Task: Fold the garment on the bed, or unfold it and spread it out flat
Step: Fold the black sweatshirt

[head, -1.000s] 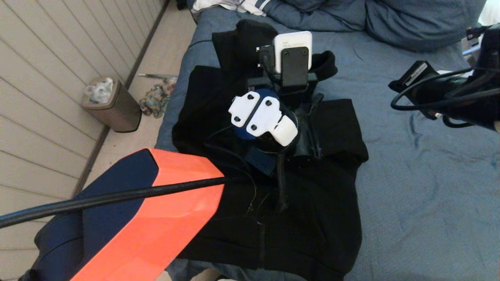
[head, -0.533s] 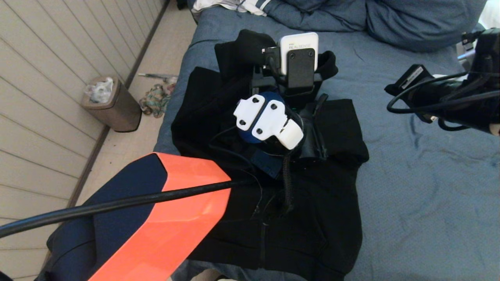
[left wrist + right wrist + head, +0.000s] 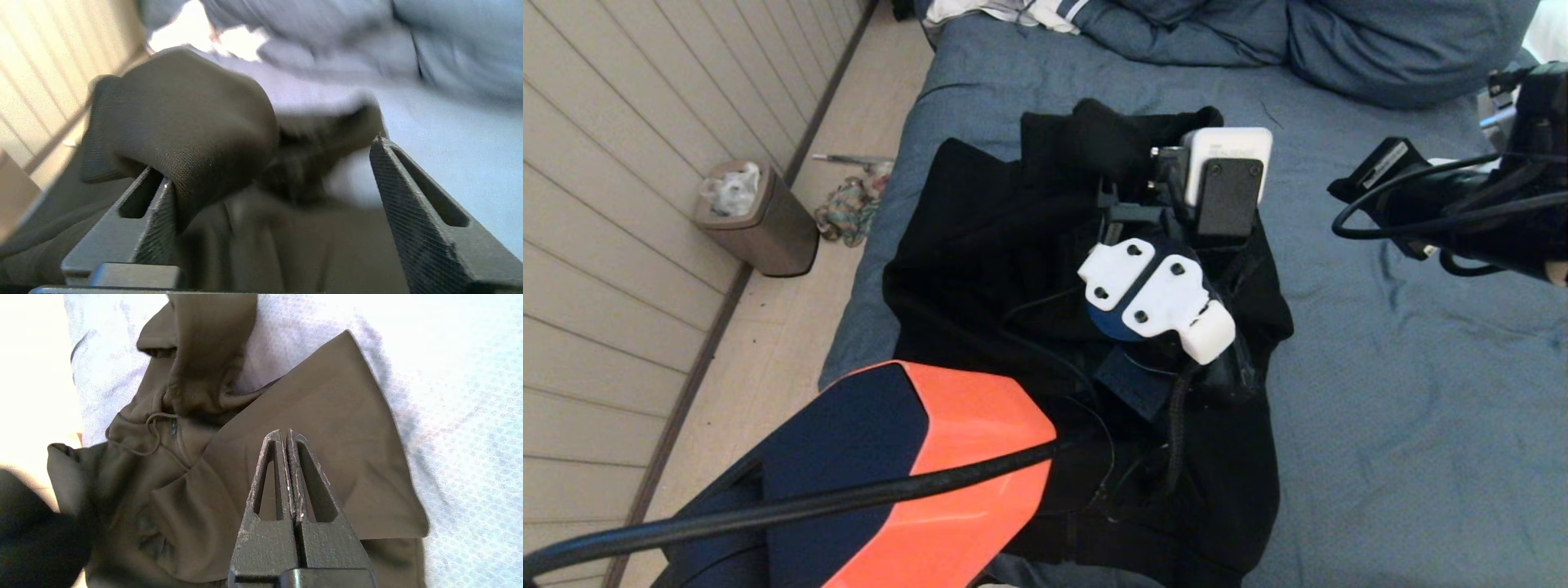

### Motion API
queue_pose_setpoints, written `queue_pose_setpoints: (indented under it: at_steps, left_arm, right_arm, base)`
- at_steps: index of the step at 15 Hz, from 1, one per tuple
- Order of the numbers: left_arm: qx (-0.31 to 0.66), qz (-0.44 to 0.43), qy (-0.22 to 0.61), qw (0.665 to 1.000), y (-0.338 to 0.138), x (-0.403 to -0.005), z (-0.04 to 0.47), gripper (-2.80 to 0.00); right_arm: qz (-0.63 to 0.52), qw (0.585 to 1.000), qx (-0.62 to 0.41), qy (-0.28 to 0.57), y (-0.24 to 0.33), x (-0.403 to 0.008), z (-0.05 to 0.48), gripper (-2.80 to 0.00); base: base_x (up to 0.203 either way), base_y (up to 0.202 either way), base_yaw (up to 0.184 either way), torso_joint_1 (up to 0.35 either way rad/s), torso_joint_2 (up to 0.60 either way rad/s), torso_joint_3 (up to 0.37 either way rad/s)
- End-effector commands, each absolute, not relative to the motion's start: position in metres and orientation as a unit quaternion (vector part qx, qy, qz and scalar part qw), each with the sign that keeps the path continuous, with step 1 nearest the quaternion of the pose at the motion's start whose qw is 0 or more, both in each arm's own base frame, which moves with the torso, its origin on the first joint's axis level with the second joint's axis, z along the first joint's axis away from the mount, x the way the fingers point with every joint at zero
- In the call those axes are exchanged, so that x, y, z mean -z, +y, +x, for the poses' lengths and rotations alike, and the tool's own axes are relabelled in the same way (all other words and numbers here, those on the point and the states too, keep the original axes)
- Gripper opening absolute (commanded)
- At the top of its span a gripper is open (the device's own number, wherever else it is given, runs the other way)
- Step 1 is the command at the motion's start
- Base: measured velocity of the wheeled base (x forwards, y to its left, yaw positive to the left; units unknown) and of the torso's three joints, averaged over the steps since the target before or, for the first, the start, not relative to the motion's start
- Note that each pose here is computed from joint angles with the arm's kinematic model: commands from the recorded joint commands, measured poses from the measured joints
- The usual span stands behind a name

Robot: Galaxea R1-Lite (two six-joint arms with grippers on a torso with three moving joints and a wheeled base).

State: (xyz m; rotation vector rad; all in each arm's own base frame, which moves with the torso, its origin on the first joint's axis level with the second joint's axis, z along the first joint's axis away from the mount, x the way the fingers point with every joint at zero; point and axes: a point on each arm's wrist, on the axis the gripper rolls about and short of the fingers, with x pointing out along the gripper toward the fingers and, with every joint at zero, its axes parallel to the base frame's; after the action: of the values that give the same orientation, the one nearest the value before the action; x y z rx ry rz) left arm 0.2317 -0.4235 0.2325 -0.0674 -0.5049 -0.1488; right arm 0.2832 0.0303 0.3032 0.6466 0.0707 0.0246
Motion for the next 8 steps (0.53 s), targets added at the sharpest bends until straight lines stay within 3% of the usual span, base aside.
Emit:
queue_pose_setpoints:
  at_steps: [1, 8]
  left_arm:
    - [0.085, -0.009, -0.230, 0.970, -0.436, -0.209, 0.233, 0.00]
    - [0.095, 0.003, -0.195, 0.976, -0.435, -0.217, 0.240, 0.00]
  right_arm:
    - [0.319, 0.947, -0.011, 0.038, 0.030, -0.301, 0.283, -2.80]
    - [0.325, 0.944, -0.015, 0.047, 0.028, -0.296, 0.282, -2.80]
  base:
    - [0.000, 0.000, 0.000, 0.000, 0.00, 0.000]
    - [0.000, 0.000, 0.000, 0.000, 0.00, 0.000]
